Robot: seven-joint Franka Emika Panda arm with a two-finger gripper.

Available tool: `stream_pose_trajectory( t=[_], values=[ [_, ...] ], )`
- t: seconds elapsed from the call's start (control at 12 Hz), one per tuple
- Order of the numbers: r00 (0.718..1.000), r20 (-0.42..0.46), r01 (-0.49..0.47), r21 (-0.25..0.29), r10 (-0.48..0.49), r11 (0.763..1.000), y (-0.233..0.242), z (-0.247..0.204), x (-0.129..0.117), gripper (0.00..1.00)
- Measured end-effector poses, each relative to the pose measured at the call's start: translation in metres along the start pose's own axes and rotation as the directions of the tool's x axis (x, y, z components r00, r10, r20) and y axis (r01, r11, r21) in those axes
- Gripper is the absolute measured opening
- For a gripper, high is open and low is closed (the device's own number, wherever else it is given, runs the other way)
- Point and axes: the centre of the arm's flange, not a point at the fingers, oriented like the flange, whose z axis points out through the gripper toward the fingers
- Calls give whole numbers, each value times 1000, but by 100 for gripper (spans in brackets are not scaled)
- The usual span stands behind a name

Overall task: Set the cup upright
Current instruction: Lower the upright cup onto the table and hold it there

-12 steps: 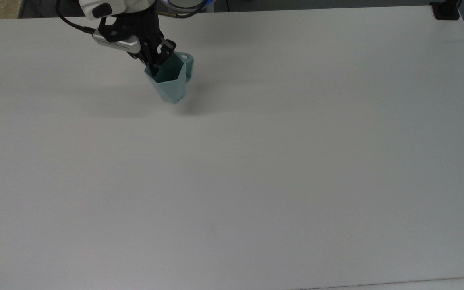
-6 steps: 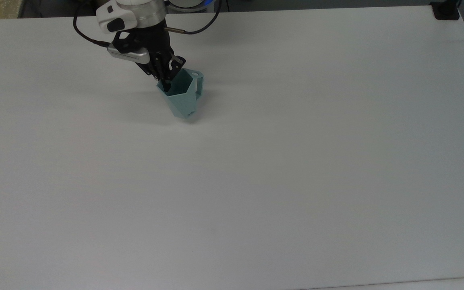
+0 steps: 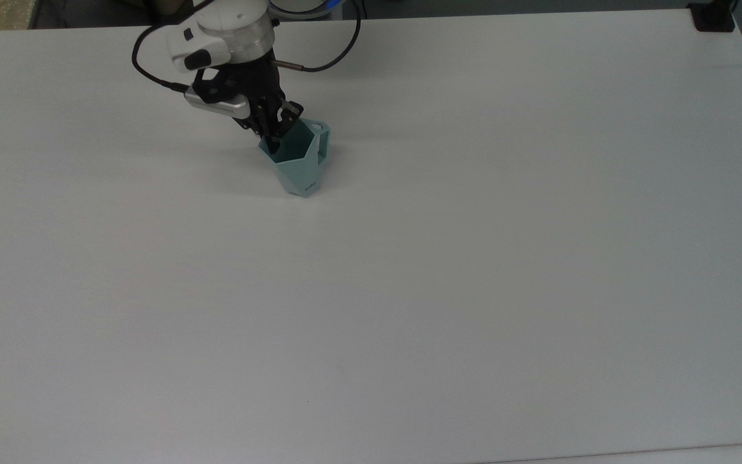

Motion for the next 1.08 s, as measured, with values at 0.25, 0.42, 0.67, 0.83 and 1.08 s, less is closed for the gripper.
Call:
stream_pose_trajectory(
  t=[0.25, 0.42, 0.67, 0.83, 1.08],
  values=[
    [1000, 3, 1, -6, -1, 1000, -1, 8, 0, 4],
    [1000, 3, 1, -7, -1, 1000, -1, 8, 1, 9],
    [1000, 24, 2, -12, -2, 1000, -1, 7, 0, 25],
    [1000, 18, 3, -9, -3, 1000, -3, 2, 4, 45],
    [1000, 11, 5, 1, -5, 1000, -11, -25, 19, 78]
  ],
)
